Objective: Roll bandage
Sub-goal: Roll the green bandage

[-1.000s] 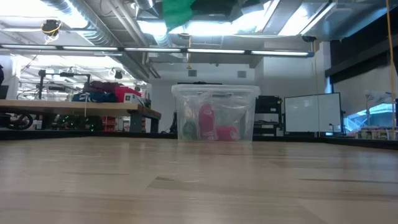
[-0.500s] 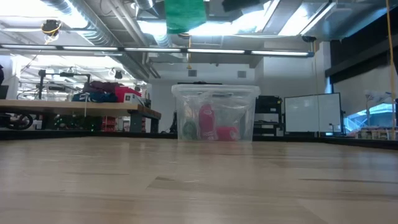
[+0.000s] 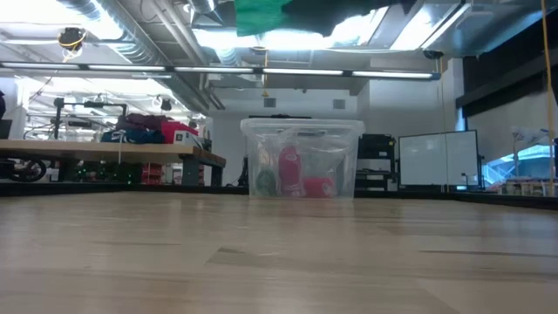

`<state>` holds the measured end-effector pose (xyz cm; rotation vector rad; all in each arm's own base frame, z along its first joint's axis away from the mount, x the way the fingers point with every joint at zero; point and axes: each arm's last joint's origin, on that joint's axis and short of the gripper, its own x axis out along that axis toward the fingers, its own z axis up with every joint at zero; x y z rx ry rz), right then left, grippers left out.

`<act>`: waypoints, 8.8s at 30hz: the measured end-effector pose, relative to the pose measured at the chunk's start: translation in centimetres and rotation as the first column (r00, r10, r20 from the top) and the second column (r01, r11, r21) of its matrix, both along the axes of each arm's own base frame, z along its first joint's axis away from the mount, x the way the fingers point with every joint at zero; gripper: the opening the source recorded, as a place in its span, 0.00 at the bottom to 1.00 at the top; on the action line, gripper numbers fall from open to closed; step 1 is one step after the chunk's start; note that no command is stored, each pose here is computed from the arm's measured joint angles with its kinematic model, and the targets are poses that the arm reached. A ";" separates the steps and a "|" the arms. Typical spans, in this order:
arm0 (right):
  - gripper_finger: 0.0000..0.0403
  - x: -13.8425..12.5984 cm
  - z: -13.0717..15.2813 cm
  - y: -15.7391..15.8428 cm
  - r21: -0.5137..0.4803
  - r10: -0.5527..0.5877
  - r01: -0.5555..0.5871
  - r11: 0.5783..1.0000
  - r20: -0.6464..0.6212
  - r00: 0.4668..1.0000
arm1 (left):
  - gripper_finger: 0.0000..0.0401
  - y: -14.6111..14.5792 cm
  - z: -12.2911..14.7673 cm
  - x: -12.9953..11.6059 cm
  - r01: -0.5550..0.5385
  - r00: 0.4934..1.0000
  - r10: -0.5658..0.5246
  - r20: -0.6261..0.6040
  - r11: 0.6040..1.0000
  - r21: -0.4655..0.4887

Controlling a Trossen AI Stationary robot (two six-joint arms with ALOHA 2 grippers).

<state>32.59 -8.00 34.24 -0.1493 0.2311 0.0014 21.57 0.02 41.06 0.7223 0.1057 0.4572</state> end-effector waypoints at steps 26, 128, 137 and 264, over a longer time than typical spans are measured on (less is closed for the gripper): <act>0.02 -0.3 -0.9 1.9 -0.042 0.090 -0.095 0.995 -0.123 0.988 | 0.03 0.1 0.8 -0.9 -0.004 0.998 0.005 0.056 1.000 -0.003; 0.64 -0.9 4.4 2.2 0.138 -0.229 0.260 0.956 -0.204 0.952 | 0.03 -3.9 -8.4 6.9 0.050 0.939 -0.155 -0.308 0.945 -0.323; 0.64 -5.9 5.7 2.9 -0.044 -0.250 0.250 0.967 -0.347 0.904 | 0.03 -3.1 -7.0 5.9 0.049 0.963 -0.139 -0.229 0.932 -0.358; 0.34 -2.3 -5.0 2.7 0.156 -0.102 0.086 0.984 0.102 0.990 | 0.03 0.0 -2.5 3.7 0.228 0.971 -0.237 -0.042 0.962 -0.149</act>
